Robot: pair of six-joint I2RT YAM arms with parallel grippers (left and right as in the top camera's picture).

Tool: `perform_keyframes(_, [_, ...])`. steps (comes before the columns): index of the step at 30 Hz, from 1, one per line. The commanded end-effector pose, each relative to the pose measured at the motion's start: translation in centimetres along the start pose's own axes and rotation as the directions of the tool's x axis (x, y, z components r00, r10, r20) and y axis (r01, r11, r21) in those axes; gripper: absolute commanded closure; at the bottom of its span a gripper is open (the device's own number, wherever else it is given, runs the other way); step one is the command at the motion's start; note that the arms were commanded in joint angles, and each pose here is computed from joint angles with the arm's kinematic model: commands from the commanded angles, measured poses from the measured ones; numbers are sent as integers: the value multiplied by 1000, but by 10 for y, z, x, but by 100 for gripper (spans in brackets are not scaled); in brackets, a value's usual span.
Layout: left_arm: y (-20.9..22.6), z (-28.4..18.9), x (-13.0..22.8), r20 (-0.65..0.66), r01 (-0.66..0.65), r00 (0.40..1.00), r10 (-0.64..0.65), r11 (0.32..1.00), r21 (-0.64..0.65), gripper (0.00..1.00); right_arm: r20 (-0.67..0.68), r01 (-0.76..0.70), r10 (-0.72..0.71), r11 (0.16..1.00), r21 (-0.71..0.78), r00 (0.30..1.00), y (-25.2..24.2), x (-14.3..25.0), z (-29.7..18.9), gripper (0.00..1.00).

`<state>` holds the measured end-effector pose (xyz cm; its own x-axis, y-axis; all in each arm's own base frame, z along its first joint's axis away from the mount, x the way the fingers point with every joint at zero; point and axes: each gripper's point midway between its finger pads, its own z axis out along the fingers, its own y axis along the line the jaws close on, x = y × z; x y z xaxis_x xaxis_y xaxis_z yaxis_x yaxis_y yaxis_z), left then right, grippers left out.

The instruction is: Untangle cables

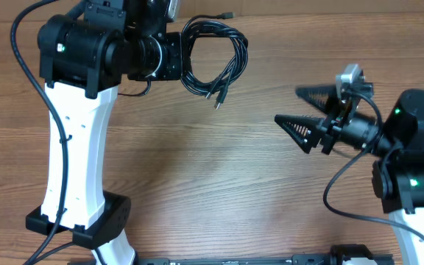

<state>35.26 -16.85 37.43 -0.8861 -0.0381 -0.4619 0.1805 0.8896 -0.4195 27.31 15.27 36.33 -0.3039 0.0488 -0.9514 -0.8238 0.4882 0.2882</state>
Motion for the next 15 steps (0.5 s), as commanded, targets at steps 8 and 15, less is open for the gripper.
perform_keyframes(8, [-17,21,3,-84,6,996,4,991,130,96,147,154,-111,932,-329,983,62,-53,17,12])
perform_keyframes(15, [-27,19,9,-116,19,993,3,982,187,96,69,60,-35,914,-401,997,51,-27,59,13])
